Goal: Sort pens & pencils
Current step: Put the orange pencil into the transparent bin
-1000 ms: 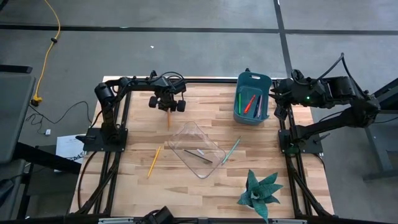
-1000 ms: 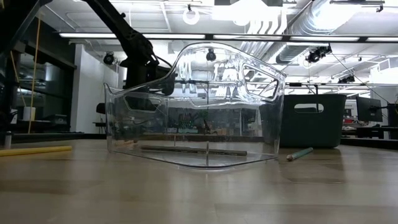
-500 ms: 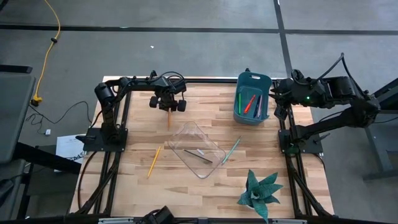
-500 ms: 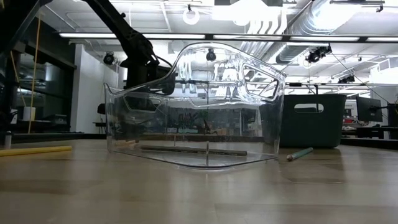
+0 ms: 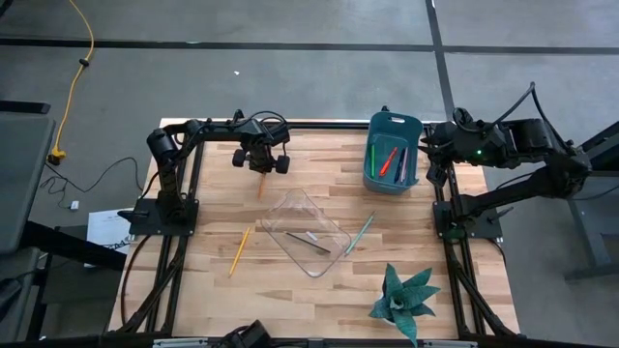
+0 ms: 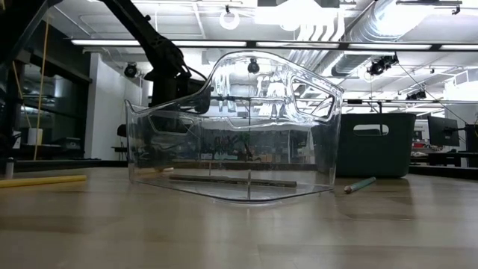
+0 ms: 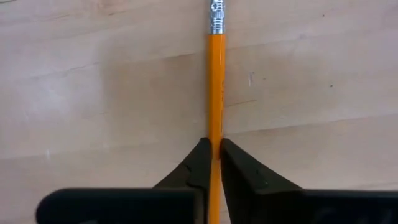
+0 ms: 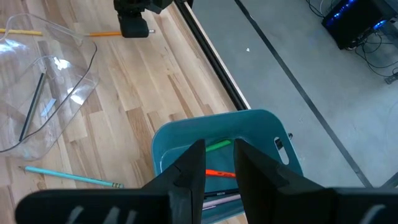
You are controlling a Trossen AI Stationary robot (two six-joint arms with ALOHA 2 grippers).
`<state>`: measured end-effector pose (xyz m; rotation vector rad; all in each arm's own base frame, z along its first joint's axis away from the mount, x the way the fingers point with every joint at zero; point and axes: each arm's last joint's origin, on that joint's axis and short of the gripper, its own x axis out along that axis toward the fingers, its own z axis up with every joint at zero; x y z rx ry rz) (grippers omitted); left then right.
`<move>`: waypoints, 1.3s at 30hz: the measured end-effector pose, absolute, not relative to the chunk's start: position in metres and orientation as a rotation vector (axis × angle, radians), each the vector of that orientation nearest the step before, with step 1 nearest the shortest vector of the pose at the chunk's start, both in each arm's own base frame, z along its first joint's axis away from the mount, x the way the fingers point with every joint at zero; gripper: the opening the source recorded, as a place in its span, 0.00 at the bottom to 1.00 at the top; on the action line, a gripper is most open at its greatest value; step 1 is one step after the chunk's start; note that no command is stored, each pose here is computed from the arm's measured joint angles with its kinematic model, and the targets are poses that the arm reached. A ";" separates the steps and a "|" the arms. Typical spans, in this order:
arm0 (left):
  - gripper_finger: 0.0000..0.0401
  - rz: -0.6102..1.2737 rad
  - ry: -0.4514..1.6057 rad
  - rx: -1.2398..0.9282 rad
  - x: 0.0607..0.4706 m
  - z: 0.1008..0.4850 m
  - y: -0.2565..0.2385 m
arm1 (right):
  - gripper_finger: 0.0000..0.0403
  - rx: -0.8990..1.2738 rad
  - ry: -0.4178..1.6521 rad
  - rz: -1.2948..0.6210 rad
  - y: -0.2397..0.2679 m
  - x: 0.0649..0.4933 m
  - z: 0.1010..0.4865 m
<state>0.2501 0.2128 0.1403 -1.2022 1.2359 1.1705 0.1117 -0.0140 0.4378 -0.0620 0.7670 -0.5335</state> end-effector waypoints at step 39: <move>0.03 0.884 1.253 -0.918 0.273 0.184 0.232 | 0.19 -0.069 0.760 -0.535 -0.014 0.112 0.438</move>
